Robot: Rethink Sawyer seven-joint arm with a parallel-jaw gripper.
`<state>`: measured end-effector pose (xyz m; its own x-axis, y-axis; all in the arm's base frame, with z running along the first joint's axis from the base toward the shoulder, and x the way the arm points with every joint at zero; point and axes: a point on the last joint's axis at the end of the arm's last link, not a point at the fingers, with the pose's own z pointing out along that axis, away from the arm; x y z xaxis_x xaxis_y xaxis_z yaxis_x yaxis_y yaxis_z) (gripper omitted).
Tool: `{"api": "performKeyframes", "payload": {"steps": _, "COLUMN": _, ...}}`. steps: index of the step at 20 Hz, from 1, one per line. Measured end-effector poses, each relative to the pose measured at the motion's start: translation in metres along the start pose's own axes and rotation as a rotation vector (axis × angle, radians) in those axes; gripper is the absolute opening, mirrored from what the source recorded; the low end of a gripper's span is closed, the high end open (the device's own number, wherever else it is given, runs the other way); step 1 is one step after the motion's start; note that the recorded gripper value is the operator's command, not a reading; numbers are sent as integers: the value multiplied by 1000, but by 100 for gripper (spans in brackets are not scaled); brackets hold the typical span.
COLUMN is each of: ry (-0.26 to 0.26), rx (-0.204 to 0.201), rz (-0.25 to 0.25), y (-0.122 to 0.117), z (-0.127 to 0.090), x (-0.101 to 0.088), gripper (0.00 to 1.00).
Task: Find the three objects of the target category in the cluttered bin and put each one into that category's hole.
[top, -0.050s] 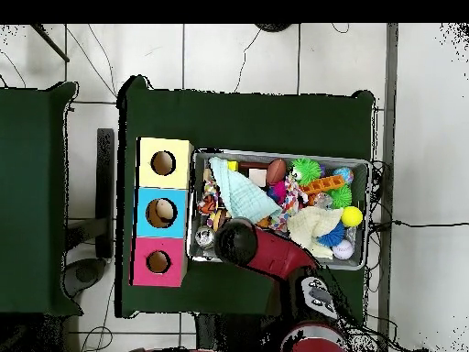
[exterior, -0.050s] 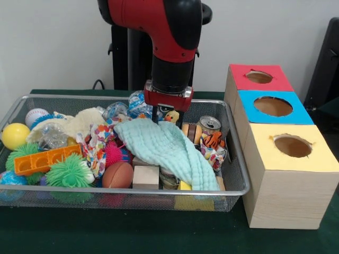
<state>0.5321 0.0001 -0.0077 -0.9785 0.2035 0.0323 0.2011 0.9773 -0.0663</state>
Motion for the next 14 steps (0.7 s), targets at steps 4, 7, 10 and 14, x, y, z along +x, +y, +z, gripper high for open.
{"api": "performKeyframes", "payload": {"steps": 4, "ry": 65, "rx": -13, "rz": 2, "y": 1, "z": -6, "x": 8, "gripper": 100}}
{"api": "performKeyframes", "payload": {"steps": 7, "ry": 112, "rx": -21, "rz": 2, "y": 2, "z": -8, "x": 15, "gripper": 100}}
{"api": "performKeyframes", "payload": {"steps": 10, "ry": 139, "rx": -25, "rz": 2, "y": 3, "z": -7, "x": 23, "gripper": 100}}
{"api": "performKeyframes", "payload": {"steps": 14, "ry": 154, "rx": -26, "rz": 3, "y": 3, "z": -5, "x": 31, "gripper": 100}}
